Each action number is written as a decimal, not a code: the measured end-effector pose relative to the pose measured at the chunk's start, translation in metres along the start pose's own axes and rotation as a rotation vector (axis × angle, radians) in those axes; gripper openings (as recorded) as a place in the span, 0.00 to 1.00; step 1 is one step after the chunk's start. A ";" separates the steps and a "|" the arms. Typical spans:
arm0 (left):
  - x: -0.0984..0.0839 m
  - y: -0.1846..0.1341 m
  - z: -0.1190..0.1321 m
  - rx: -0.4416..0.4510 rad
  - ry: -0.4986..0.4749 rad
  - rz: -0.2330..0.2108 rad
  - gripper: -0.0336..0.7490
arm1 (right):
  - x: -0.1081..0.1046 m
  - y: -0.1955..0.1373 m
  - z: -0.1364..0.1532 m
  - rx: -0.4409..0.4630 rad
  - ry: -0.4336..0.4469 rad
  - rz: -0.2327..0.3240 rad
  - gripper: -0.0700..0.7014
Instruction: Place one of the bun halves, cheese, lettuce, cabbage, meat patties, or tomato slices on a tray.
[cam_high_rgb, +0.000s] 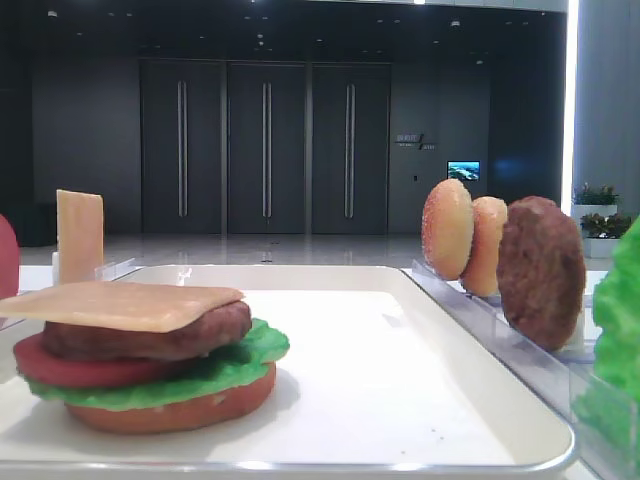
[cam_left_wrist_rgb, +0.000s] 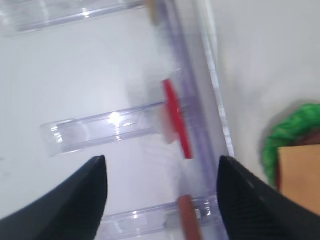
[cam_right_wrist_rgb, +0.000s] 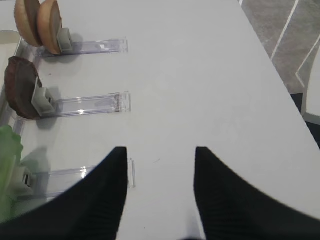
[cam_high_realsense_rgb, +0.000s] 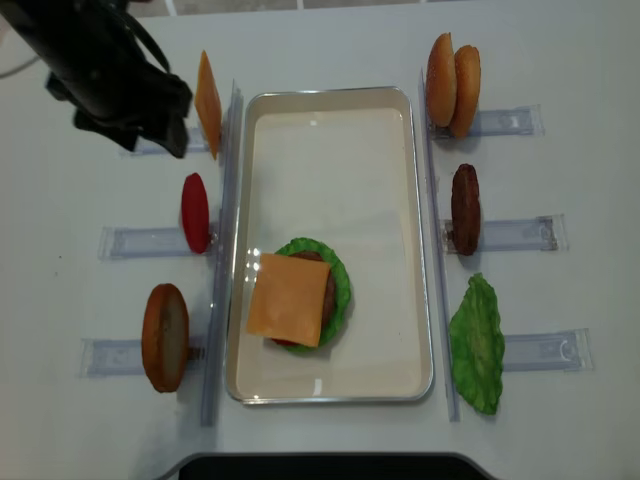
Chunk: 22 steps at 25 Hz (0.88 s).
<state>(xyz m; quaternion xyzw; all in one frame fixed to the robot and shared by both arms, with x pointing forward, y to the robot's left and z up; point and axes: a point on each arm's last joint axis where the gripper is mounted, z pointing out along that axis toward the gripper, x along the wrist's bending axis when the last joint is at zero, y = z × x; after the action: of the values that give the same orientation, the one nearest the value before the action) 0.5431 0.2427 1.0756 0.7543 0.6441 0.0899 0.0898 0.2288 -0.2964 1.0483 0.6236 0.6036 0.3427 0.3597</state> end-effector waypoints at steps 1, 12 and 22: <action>0.013 0.001 -0.004 0.007 0.033 -0.014 0.70 | 0.000 0.000 0.000 0.000 0.000 0.000 0.48; 0.087 -0.013 -0.019 0.012 0.122 -0.143 0.69 | 0.000 0.000 0.000 0.000 0.000 0.000 0.48; 0.061 -0.111 -0.061 -0.088 0.116 -0.146 0.68 | 0.000 0.000 0.000 0.000 0.000 0.000 0.48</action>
<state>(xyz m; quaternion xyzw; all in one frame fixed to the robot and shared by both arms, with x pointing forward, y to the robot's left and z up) 0.4313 0.3213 1.1079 0.6942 0.6970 0.1546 0.0916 0.2288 -0.2964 1.0483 0.6236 0.6036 0.3427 0.3597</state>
